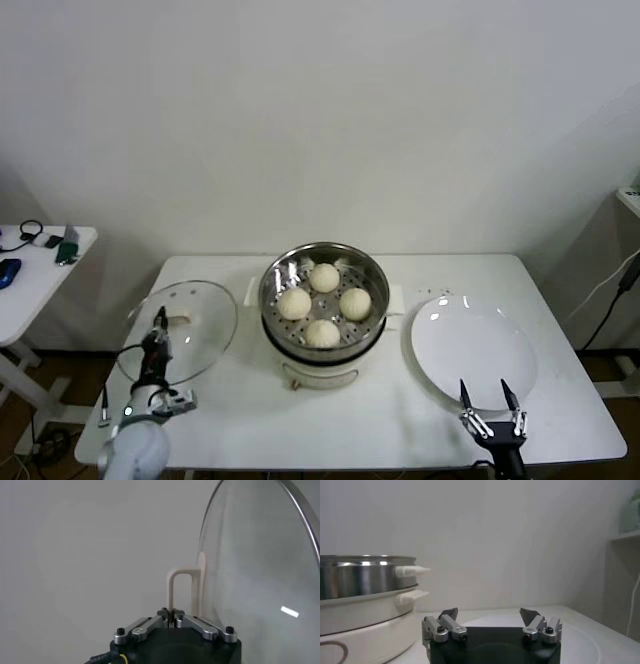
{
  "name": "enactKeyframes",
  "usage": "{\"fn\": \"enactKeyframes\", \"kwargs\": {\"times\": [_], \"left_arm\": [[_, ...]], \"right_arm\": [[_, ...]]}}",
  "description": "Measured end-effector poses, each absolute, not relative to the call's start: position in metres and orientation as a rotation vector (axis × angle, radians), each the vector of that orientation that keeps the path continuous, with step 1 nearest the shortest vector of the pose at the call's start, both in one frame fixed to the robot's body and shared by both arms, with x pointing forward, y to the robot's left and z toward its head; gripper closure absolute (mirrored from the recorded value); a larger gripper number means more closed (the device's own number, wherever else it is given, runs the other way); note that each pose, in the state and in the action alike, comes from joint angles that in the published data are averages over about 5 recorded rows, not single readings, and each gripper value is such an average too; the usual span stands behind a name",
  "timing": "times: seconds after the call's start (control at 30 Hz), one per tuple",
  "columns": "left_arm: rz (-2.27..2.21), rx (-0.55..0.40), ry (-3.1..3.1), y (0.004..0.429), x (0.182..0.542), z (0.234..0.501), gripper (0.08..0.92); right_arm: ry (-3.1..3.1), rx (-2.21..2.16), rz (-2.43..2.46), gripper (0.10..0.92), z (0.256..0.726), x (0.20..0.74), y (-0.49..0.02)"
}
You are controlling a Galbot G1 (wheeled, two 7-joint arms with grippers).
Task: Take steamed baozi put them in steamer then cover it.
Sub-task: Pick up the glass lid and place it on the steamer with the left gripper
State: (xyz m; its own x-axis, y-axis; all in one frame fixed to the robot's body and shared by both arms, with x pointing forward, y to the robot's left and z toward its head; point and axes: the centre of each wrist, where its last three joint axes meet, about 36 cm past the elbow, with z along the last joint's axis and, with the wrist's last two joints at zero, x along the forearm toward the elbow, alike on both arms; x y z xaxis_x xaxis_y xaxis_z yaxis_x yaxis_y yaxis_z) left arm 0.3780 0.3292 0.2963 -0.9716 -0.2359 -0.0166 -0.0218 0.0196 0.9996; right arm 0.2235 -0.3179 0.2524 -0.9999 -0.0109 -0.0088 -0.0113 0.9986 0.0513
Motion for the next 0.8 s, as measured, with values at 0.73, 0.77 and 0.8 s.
{"fn": "enactKeyframes", "kwargs": {"times": [0.73,0.77,0.8], "left_arm": [[-1.968,0.250,-2.320,0.213,0.389,0.450,0.860],[-1.965,0.238,-2.325,0.203,0.389,0.452,0.860],[-1.962,0.226,-2.329,0.193,0.389,0.454,0.860]], "right_arm": [[3.133,0.052,0.025,0.200,0.250,0.237,-0.314],[3.132,0.053,0.023,0.200,0.250,0.238,-0.314],[3.131,0.054,0.022,0.200,0.249,0.239,-0.314]]}}
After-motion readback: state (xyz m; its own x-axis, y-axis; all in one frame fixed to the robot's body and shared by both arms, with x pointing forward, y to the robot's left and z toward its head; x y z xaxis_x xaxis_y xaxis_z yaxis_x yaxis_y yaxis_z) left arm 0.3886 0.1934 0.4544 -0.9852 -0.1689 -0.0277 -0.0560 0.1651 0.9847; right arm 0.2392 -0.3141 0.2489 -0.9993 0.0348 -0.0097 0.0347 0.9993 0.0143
